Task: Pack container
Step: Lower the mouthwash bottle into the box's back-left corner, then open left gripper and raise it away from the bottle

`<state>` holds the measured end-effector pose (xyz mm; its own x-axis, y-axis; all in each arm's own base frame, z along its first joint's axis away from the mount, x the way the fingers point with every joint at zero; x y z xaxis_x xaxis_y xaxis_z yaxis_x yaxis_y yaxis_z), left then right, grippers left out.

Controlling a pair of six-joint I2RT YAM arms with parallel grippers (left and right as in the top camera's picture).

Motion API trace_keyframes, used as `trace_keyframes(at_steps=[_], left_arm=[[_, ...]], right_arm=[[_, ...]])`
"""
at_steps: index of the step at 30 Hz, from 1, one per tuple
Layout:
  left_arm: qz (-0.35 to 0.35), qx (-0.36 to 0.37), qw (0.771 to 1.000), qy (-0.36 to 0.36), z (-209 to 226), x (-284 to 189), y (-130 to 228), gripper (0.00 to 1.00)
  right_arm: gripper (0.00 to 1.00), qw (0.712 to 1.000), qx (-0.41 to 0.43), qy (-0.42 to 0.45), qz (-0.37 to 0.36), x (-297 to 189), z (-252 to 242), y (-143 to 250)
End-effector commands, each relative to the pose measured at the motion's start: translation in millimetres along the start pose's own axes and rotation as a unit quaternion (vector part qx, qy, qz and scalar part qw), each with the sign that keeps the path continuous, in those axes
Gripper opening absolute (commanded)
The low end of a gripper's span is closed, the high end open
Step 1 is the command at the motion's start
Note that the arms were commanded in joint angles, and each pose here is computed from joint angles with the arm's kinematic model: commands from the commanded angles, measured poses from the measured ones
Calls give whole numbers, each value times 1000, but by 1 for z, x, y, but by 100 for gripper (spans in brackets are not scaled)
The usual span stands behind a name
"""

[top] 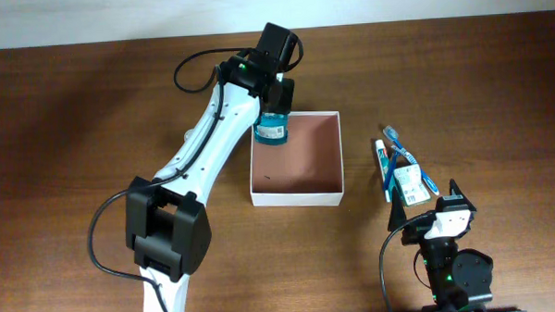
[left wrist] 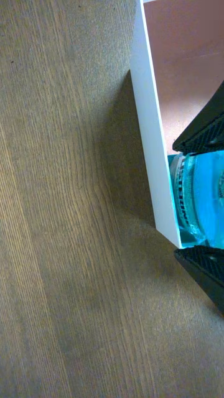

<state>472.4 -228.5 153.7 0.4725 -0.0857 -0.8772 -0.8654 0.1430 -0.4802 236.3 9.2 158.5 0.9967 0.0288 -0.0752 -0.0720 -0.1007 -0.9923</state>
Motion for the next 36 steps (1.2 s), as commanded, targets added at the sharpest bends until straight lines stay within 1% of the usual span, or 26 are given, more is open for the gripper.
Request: trace_keyframes(at_steps=[1, 5, 9, 12, 16, 17, 21, 26, 32, 36], left_arm=[[-54, -8, 998, 7, 4, -37, -31, 49], [-108, -17, 994, 23, 5, -88, -54, 49], [-157, -25, 987, 36, 11, -145, -65, 49], [-174, -29, 984, 28, 23, -183, -59, 49], [-171, -35, 984, -24, 52, -220, -36, 50], [-165, -34, 985, -34, 57, -226, -30, 54], [-119, -31, 991, -50, 67, -231, -2, 61], [-53, -20, 996, -70, 74, -224, 28, 62], [-39, -19, 996, -82, 78, -219, 34, 63], [-42, -54, 993, -95, 91, -218, 31, 63]], right_arm=[[98, 1000, 2, -2, 1, 0, 1, 2], [98, 1000, 2, -2, 1, 0, 1, 2], [99, 1000, 2, -2, 1, 0, 1, 2], [98, 1000, 2, -2, 1, 0, 1, 2], [98, 1000, 2, -2, 1, 0, 1, 2], [98, 1000, 2, -2, 1, 0, 1, 2], [98, 1000, 2, -2, 1, 0, 1, 2], [98, 1000, 2, -2, 1, 0, 1, 2], [98, 1000, 2, -2, 1, 0, 1, 2], [98, 1000, 2, -2, 1, 0, 1, 2]])
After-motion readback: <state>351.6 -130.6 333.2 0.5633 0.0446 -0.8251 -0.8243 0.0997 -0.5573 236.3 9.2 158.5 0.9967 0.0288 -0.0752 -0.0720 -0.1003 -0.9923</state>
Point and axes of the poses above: each gripper's point midway between its finger pads, its own x axis out along the fingers, its own z axis along the line the jaws close on, y = z × x, the point moved 1 cm from there along -x, back along the fingers, and after that the axes turned 4 degrees about -x, right-handed, at the moved point
